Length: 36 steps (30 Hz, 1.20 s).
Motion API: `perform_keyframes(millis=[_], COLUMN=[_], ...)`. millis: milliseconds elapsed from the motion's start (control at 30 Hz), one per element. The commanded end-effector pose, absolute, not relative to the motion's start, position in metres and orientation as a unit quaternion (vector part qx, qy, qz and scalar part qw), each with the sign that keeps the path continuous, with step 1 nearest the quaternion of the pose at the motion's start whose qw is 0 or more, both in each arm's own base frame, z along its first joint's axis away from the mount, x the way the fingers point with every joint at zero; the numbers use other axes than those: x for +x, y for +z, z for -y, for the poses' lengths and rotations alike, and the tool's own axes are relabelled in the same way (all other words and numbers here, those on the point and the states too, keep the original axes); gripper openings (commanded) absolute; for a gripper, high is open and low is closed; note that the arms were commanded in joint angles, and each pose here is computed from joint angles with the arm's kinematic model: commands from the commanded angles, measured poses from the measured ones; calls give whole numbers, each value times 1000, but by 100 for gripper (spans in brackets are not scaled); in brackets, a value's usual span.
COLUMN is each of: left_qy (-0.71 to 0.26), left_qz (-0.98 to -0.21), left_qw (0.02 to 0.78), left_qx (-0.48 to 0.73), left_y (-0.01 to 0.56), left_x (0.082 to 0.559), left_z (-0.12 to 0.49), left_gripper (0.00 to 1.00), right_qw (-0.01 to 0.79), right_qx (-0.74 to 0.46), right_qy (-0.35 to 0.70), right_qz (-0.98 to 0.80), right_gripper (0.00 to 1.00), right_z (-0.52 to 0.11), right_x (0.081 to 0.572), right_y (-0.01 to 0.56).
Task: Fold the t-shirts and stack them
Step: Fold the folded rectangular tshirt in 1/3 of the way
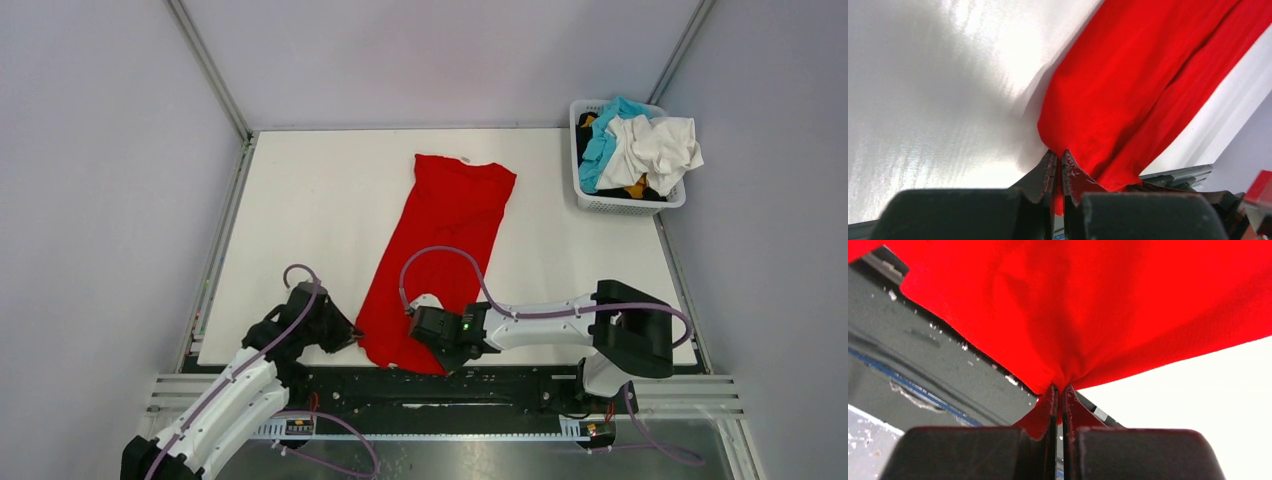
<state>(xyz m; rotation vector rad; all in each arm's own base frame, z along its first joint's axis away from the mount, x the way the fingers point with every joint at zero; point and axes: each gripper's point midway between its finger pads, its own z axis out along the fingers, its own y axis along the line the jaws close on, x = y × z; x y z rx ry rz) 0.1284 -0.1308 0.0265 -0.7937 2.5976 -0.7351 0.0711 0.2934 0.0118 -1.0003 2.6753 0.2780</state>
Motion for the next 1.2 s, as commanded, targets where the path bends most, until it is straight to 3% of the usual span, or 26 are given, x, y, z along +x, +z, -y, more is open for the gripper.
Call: perform_keyframes(millis=[0, 233, 533, 1167], left_qy=[-302, -355, -344, -253], left_qz=[-896, -875, -885, -915], left_qw=[166, 233, 255, 252], left_qx=[-279, -231, -180, -189], left_y=[46, 95, 138, 136], left_x=[129, 162, 235, 380], left_z=[143, 161, 195, 214], left_gripper=[0, 0, 0, 0], right_qw=[105, 132, 136, 142], right_qx=[-353, -309, -220, -94], right_qy=[137, 163, 226, 256], right_qz=[-920, -928, -939, -952], right_gripper=[0, 0, 0, 0], right_z=[-292, -291, -284, -255], right_x=[48, 82, 141, 272], right_y=[30, 56, 80, 84])
